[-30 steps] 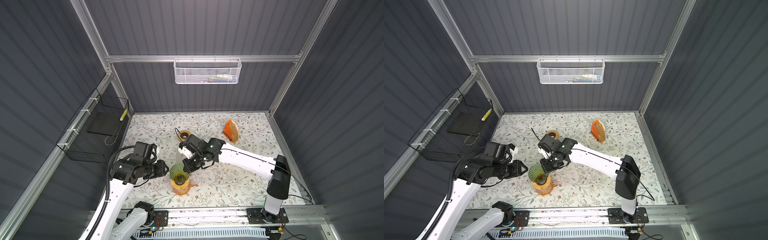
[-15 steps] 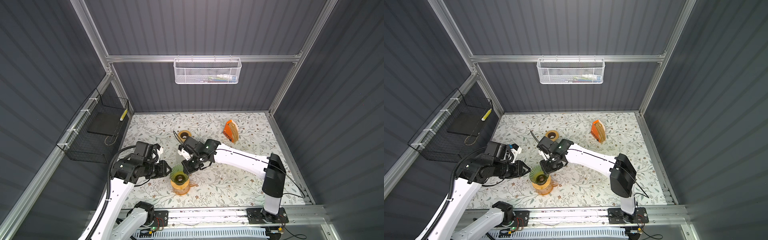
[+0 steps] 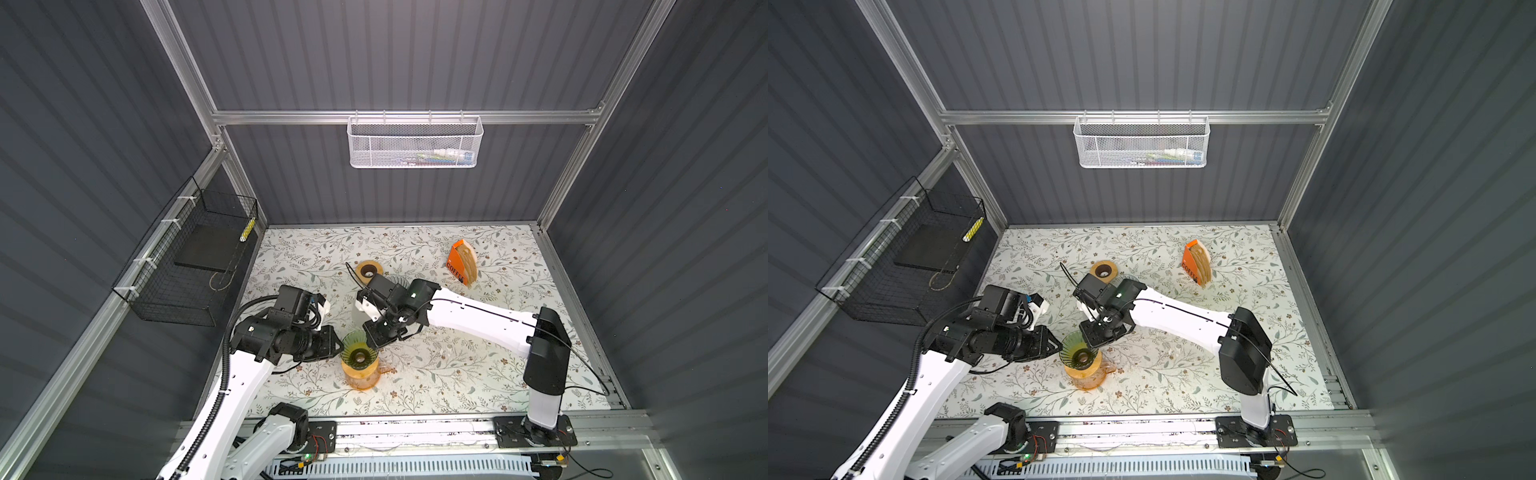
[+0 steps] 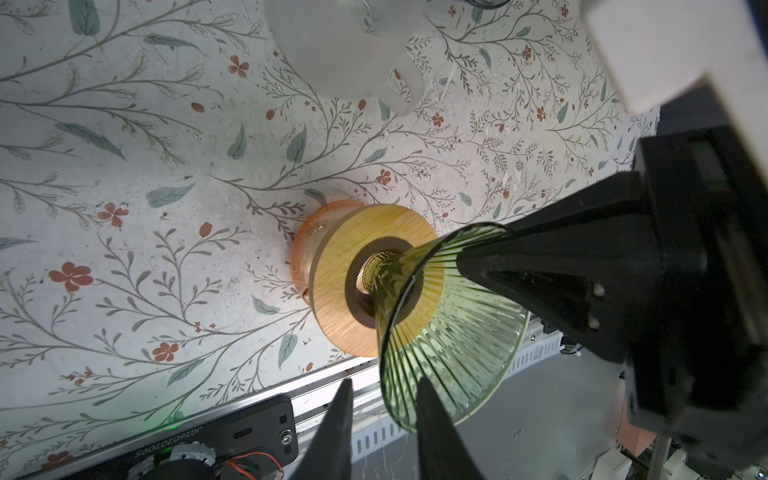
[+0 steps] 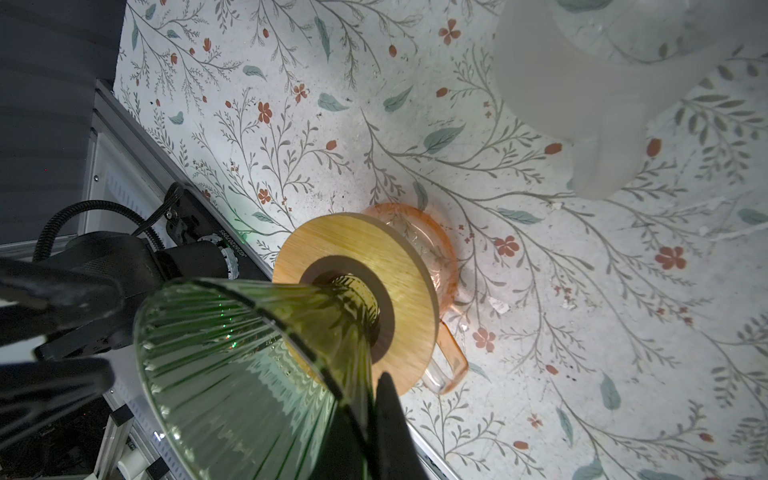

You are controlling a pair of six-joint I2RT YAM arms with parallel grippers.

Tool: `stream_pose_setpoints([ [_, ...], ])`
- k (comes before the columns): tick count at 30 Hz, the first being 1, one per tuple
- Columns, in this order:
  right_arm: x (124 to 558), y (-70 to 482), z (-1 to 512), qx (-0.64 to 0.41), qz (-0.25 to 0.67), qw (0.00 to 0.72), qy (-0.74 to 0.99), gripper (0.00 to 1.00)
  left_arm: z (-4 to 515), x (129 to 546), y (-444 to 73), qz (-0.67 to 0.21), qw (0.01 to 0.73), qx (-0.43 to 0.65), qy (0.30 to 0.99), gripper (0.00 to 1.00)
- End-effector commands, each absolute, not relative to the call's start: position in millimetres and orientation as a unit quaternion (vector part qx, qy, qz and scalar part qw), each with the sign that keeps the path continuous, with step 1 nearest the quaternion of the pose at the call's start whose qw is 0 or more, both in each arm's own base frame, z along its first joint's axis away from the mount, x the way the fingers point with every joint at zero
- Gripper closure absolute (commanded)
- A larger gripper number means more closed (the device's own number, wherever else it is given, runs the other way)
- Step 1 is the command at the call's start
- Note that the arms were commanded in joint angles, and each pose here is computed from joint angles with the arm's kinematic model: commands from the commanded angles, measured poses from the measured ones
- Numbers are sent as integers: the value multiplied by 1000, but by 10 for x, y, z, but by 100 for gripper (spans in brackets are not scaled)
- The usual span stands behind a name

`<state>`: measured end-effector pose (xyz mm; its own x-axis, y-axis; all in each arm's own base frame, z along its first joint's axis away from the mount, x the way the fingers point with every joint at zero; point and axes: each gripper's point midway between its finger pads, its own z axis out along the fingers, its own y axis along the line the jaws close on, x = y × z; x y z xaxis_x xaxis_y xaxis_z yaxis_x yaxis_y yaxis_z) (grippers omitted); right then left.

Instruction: Place the coffee filter in the dripper

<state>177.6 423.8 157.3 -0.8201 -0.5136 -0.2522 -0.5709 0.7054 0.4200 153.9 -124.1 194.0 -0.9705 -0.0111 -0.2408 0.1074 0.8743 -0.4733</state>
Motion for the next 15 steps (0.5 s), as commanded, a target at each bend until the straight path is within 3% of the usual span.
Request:
stream_pose_setpoints([
  [1, 1764, 4234, 1485, -289, 238, 49, 926, 100, 1885, 1439, -1272, -256, 95, 42, 961, 74],
  [15, 1728, 4202, 1420, -280, 236, 40, 930, 100, 1816, 1398, -1288, -261, 81, 45, 961, 80],
])
